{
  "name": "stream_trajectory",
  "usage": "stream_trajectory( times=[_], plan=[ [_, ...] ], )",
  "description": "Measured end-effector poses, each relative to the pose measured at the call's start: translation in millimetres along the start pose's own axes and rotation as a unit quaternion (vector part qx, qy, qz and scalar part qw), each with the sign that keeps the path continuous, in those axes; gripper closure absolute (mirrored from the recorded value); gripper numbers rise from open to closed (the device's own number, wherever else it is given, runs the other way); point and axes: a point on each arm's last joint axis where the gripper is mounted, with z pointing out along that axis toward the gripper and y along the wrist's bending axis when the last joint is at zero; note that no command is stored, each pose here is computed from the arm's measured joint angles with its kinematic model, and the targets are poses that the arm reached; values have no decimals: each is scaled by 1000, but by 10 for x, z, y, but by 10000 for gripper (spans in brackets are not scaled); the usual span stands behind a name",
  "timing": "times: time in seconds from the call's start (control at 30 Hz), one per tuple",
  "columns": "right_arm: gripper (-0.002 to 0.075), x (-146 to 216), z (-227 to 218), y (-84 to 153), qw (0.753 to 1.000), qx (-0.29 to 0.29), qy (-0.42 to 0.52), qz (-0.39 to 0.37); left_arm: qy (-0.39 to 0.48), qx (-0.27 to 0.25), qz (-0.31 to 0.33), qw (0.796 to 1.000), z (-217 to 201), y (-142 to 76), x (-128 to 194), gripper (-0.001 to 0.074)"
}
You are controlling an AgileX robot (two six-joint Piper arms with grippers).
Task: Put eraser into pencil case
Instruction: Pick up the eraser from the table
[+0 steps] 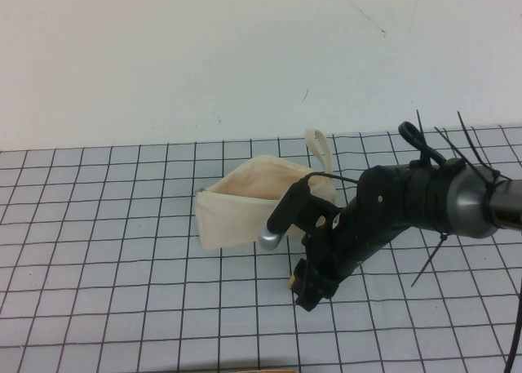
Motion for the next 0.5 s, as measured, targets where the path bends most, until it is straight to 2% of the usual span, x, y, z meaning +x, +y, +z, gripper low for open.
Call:
stream_trajectory(
  times=[0.2,0.37,0.5],
  plan=[
    [431,-31,-18,21,1000,-16,-3,17,-1,-12,-4,1000,0,13,-2,736],
    [431,-189,-182,115,994,-98,9,47,-2,-13,-4,1000,0,14,-2,736],
    [431,-481,-523,143,988,-151,-1,28,-2,-13,-4,1000,0,14,-2,736]
  ],
)
